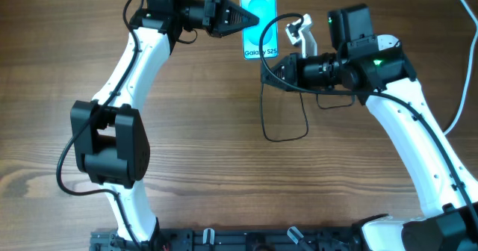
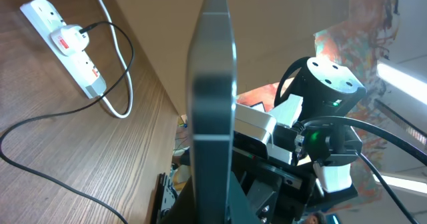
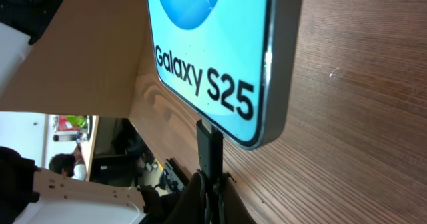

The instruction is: Plug charger to phone and switch on socket

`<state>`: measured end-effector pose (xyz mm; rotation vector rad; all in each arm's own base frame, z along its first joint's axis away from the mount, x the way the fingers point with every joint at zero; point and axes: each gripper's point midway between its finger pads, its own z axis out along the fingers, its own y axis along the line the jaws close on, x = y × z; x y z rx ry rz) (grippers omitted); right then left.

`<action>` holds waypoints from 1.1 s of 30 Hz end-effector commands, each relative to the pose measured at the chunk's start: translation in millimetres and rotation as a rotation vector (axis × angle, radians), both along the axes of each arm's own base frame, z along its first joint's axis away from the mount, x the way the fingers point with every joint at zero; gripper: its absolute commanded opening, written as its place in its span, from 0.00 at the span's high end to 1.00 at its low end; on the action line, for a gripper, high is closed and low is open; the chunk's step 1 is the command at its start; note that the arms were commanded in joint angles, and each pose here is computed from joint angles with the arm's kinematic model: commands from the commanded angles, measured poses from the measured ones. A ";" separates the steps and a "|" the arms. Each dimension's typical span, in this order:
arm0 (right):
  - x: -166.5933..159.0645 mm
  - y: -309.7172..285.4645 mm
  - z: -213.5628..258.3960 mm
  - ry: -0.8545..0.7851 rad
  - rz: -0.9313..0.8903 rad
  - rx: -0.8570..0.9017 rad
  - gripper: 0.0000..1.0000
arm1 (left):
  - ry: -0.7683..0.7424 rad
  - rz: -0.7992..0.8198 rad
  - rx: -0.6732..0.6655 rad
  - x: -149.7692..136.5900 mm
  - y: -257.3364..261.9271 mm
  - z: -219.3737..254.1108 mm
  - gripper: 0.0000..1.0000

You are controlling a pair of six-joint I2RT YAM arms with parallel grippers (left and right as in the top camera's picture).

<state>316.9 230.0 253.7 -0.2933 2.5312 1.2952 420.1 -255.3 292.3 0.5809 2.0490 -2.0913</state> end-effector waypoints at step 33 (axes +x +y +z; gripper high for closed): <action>2.9 7.5 -7.8 0.025 0.022 -0.008 0.96 | -0.098 -0.033 -0.032 -11.3 0.9 23.9 0.96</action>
